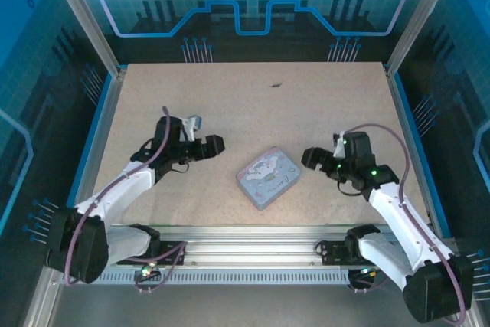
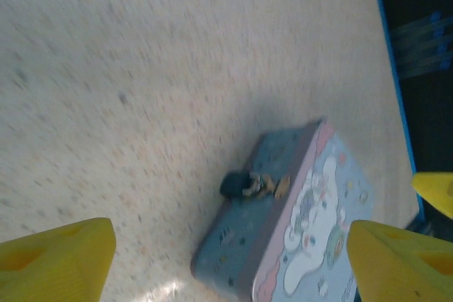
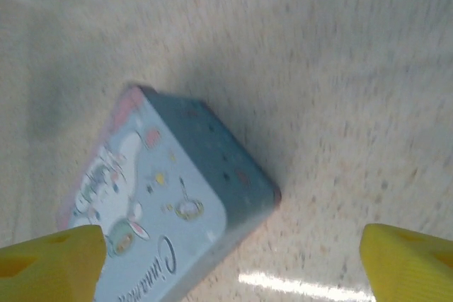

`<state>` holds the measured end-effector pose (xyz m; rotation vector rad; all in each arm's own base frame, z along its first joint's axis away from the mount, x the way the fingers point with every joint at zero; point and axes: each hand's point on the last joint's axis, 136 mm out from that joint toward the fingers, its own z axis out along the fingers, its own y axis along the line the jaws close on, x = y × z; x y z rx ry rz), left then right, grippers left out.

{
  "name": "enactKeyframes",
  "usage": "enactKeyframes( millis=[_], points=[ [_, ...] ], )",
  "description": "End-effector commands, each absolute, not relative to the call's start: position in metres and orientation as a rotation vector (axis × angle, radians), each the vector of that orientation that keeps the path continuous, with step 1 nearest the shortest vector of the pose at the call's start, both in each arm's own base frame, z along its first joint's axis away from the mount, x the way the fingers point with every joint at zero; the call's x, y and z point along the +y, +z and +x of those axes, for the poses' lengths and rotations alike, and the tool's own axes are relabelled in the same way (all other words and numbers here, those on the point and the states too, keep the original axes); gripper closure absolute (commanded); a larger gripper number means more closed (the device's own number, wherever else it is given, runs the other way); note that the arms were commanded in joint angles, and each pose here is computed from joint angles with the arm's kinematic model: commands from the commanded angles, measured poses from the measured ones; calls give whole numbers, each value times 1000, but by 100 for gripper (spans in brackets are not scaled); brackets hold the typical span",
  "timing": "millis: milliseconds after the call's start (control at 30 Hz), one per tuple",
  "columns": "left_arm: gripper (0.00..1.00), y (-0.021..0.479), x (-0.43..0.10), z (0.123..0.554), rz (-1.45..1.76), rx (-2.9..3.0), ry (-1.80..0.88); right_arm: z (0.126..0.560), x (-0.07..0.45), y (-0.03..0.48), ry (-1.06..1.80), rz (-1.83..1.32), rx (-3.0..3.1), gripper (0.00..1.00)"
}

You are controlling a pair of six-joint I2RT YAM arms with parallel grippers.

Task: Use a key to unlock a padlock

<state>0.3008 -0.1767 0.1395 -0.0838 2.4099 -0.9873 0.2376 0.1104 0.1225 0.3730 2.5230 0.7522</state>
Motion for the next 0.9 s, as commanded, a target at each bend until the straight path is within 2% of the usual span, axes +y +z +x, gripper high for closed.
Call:
enactKeyframes(
  millis=[0, 167, 367, 733, 867],
  points=[
    [18, 128, -201, 289, -2, 2499, -1075, 214, 124, 100, 814, 457, 2602, 10],
    [20, 112, -231, 282, 83, 2557, -1145, 208, 138, 89, 841, 451, 2618, 12],
    [30, 94, -256, 270, 152, 2614, -1205, 216, 152, 82, 877, 446, 2626, 16],
    [52, 87, -259, 256, 126, 2609, -1277, 254, 186, 87, 915, 353, 2639, 43],
    [58, 81, -254, 248, 91, 2617, -1276, 272, 199, 89, 901, 312, 2649, 44]
  ],
)
